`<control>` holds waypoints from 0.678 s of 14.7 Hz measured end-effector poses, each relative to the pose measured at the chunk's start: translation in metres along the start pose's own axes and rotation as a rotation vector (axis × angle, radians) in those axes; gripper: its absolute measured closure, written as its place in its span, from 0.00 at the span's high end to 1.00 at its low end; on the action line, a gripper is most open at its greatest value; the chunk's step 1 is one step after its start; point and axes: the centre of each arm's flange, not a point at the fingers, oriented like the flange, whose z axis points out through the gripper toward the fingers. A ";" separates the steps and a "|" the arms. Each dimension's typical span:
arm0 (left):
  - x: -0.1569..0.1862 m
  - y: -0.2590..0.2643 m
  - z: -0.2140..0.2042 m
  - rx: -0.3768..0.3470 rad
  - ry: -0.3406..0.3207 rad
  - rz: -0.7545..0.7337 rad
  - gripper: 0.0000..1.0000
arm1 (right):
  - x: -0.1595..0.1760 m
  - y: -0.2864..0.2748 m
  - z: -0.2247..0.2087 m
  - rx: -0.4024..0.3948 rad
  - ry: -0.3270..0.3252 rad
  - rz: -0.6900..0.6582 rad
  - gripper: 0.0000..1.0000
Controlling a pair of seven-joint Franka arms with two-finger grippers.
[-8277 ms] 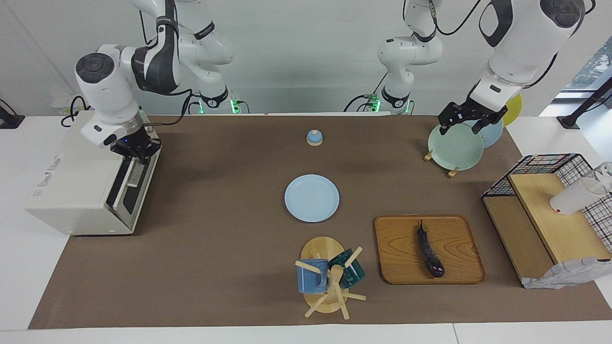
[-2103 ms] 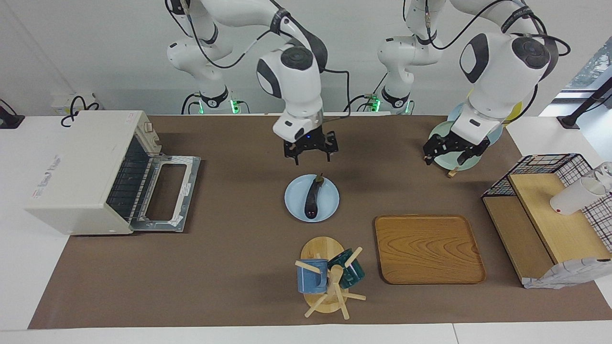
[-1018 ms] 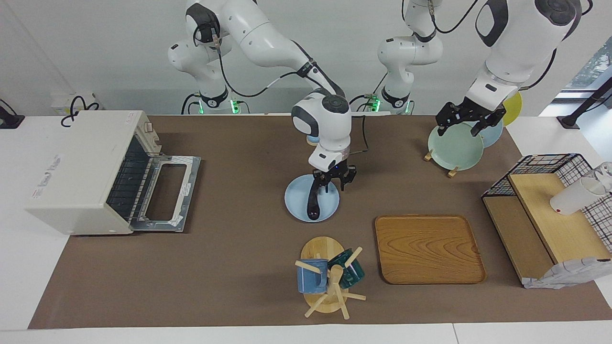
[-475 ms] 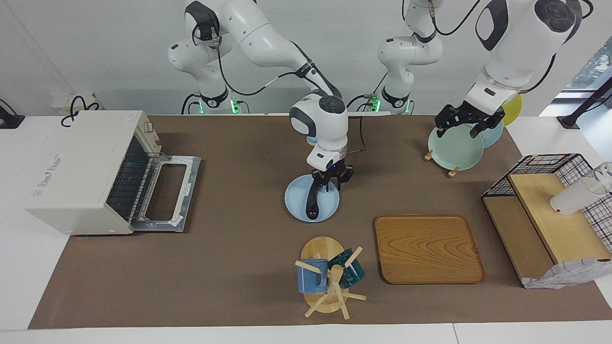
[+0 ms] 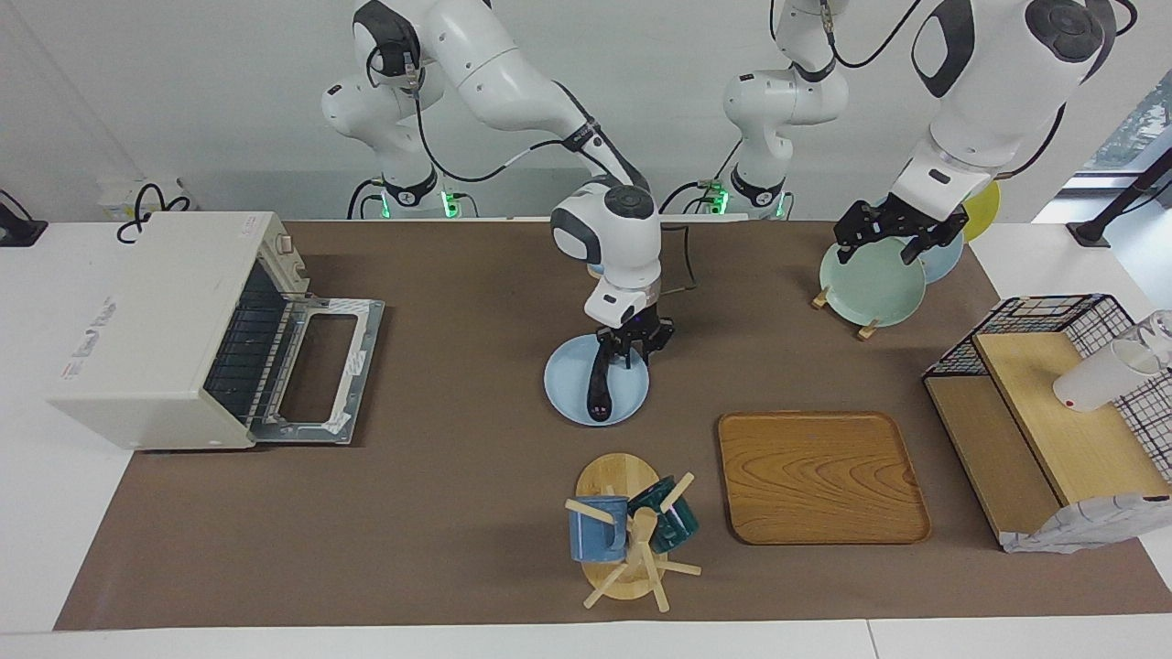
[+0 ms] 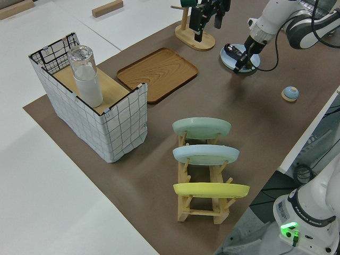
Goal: Put eggplant into oven
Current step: 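Grasp the eggplant on the plate with the right gripper and lift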
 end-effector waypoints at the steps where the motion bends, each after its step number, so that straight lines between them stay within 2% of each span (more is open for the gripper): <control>1: 0.000 0.000 0.000 0.000 0.000 0.000 1.00 | 0.001 -0.001 -0.004 0.002 0.005 -0.003 0.10; 2: 0.000 -0.001 0.000 0.001 0.000 -0.001 1.00 | 0.001 -0.003 -0.009 -0.004 0.001 -0.007 0.06; 4: 0.000 -0.001 0.000 0.001 0.000 -0.001 1.00 | 0.000 -0.009 -0.021 -0.040 -0.012 -0.035 0.06; 10: 0.000 -0.002 0.000 0.002 0.000 -0.003 1.00 | 0.016 -0.004 -0.059 -0.219 -0.050 -0.122 0.03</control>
